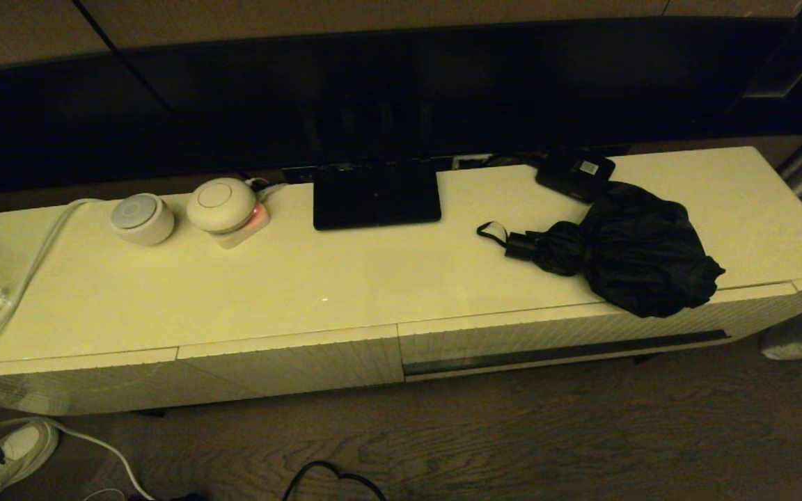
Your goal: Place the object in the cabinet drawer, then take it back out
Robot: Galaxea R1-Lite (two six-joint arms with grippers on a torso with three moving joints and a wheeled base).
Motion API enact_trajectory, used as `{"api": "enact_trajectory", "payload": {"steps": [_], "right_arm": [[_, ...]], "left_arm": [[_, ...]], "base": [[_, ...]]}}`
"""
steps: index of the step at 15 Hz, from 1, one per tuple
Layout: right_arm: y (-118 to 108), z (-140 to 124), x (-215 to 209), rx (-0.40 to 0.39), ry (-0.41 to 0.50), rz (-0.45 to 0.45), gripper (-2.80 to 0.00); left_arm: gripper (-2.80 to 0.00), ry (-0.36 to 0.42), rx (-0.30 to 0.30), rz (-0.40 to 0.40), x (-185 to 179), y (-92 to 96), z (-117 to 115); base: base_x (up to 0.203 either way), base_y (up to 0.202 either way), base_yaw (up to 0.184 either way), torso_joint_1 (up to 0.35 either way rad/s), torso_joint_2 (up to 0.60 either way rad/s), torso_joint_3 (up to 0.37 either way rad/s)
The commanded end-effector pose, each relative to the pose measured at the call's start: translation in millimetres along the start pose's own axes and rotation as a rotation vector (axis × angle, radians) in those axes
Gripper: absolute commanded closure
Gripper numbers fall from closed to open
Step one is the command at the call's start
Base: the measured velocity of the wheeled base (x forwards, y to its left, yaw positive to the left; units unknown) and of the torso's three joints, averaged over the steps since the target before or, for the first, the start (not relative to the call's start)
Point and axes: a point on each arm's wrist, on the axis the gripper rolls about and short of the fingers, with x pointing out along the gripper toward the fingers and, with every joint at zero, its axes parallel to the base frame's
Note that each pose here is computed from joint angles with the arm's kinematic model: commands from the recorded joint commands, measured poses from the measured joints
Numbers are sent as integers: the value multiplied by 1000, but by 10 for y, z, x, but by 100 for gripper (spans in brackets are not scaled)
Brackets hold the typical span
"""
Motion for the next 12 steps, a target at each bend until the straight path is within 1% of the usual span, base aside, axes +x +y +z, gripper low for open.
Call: {"api": "enact_trajectory", "payload": {"steps": [1, 4, 5, 6, 7, 8, 11, 12], "right_arm": [[-2, -65, 35, -7, -23, 9, 0], [-4, -48, 129, -114, -171, 13, 0], [-11, -96, 172, -123, -188, -4, 0], [-16, -136, 192, -124, -173, -19, 0], [-16, -123, 187, -144, -181, -22, 0], [-16, -125, 187, -143, -181, -22, 0], [-19, -125, 187, -59, -182, -28, 0], [-19, -123, 187, -59, -183, -28, 0]], "left_arm": [[0, 3, 0, 1, 2, 0, -9], [0, 3, 0, 1, 2, 0, -9], [0, 3, 0, 1, 2, 0, -9], [0, 3, 0, 1, 2, 0, -9], [0, 3, 0, 1, 2, 0, -9], [0, 3, 0, 1, 2, 0, -9], [0, 3, 0, 1, 2, 0, -9], [0, 3, 0, 1, 2, 0, -9]], "base": [[0, 0, 0, 0, 0, 0], [0, 0, 0, 0, 0, 0], [0, 0, 0, 0, 0, 0], [0, 0, 0, 0, 0, 0], [0, 0, 0, 0, 0, 0], [0, 0, 0, 0, 0, 0], [0, 0, 0, 0, 0, 0], [0, 0, 0, 0, 0, 0]]}}
